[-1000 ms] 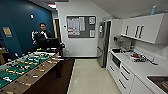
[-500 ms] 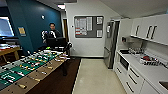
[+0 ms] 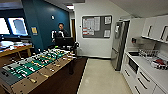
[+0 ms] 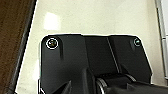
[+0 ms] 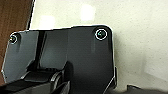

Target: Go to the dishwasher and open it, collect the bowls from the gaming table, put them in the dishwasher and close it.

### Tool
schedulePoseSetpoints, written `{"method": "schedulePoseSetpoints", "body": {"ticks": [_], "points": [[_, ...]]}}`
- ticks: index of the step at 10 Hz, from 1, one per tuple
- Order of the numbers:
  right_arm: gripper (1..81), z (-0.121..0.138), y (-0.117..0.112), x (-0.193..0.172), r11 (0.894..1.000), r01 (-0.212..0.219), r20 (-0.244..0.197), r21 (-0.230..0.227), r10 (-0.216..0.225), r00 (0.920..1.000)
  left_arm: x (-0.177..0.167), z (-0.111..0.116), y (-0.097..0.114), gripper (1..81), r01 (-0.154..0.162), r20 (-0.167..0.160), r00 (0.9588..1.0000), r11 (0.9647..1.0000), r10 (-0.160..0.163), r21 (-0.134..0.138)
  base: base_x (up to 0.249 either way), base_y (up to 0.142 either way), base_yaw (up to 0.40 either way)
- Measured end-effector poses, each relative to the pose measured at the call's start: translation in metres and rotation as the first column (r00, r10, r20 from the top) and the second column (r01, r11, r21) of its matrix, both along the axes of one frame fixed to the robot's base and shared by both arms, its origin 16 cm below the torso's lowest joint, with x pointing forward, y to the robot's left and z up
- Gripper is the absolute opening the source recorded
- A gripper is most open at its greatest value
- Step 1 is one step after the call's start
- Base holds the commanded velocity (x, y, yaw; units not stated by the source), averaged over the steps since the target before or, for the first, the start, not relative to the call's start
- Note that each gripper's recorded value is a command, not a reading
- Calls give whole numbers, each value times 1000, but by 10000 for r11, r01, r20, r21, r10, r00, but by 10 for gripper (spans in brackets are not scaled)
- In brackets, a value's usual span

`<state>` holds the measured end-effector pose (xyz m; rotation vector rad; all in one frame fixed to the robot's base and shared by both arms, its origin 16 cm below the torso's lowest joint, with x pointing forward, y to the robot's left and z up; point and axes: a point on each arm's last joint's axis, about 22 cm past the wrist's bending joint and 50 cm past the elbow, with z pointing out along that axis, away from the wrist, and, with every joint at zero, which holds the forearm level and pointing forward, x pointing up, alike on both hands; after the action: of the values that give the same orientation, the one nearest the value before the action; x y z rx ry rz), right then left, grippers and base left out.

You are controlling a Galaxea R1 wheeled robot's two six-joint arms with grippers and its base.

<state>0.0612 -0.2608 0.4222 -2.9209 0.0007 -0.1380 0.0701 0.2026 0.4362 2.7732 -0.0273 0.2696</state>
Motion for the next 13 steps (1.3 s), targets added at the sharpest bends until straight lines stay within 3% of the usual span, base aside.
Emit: {"method": "schedulePoseSetpoints", "body": {"ticks": [13], "points": [[811,0,-1,-2,10000,2,-27,-11,-2,10000,0,0,-1,811,-3,9,10000,10000,3,-13,0,0,194]]}}
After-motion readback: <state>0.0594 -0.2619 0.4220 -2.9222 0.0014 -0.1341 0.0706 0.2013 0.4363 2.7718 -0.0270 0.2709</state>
